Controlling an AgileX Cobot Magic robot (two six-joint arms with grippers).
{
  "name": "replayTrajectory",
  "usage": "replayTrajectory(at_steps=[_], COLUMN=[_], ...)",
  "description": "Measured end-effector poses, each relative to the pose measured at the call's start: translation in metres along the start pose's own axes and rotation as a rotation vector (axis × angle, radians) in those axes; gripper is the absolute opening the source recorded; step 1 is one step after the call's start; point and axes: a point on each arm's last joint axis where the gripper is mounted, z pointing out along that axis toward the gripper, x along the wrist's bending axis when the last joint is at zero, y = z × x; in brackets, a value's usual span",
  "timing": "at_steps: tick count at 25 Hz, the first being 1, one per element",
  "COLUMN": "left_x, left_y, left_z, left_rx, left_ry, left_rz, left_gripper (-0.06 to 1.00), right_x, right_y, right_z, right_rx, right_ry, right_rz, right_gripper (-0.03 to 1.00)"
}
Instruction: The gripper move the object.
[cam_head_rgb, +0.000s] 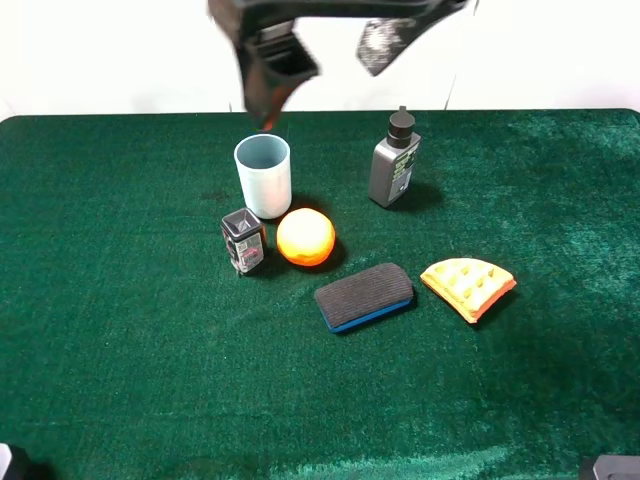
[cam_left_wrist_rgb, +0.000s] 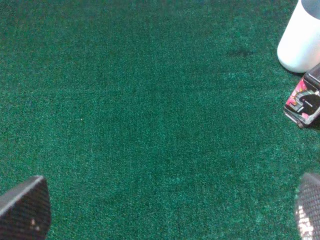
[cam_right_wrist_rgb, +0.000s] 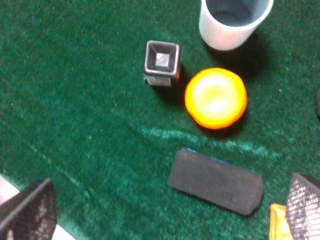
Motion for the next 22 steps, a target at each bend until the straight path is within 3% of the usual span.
replayTrajectory(at_steps=[12,22], left_x=[0.000,0.000], left_y=[0.000,0.000], left_z=[0.000,0.000], left_rx=[0.000,0.000], left_ry=[0.000,0.000], left_rz=[0.000,0.000], left_gripper=[0.99,0.99], right_x=[-0.011,-0.025], right_y=[-0.048,-0.096], right_z=[-0.052,-0.060], right_rx=[-0.089,-0.085], right_ry=[-0.019,-0.086], right_rz=[-0.009,-0.031], right_gripper=[0.70,0.70])
